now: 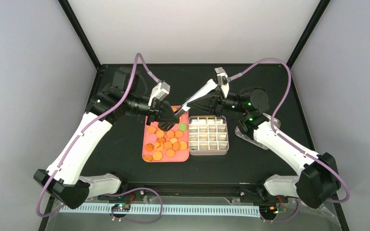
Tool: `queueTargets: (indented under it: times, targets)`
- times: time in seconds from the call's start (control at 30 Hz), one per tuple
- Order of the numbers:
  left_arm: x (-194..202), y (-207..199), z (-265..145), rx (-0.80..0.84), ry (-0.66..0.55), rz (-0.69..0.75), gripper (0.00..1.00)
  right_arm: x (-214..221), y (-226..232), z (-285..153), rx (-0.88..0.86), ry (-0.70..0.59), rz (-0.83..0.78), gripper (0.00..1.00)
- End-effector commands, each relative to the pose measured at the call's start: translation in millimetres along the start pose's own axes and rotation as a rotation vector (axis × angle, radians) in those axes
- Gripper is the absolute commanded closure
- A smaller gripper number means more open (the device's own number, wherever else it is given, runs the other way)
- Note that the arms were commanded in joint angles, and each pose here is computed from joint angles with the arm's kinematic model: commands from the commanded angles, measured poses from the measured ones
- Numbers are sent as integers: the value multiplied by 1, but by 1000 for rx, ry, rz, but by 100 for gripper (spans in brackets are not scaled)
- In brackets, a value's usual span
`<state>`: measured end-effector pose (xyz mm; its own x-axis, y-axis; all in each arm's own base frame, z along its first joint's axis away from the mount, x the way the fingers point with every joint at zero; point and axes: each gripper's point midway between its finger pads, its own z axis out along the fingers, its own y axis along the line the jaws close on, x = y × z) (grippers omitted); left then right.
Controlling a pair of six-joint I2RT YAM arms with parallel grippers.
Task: Pack the cookies
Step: Pass from the left arm to the right
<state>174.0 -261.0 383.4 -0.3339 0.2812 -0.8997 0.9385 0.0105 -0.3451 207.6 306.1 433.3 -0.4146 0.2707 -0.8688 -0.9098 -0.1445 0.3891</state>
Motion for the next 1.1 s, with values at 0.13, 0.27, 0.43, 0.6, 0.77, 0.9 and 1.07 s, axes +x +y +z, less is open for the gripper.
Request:
queueTargets:
  times: [0.13,0.27,0.43,0.6,0.77,0.9,1.07]
  targets:
    - [2,-5,-5,-20,32,77,94,0,7,0,8,2,-25,87]
    - [2,-7,-7,-26,32,94,95,-2,9,-1,27,0,-40,86]
    - [7,-10,-7,-14,49,98,97,-7,15,0,25,14,-66,70]
    - [11,-15,-8,9,64,101,98,-5,16,1,9,35,-61,65]
    - [14,-17,-8,25,83,105,98,-2,19,3,-30,49,-40,59]
    - [16,-17,-8,30,98,108,98,-1,23,4,-64,62,-29,58]
    - [17,-17,-8,27,106,120,98,1,26,4,-86,75,-20,59]
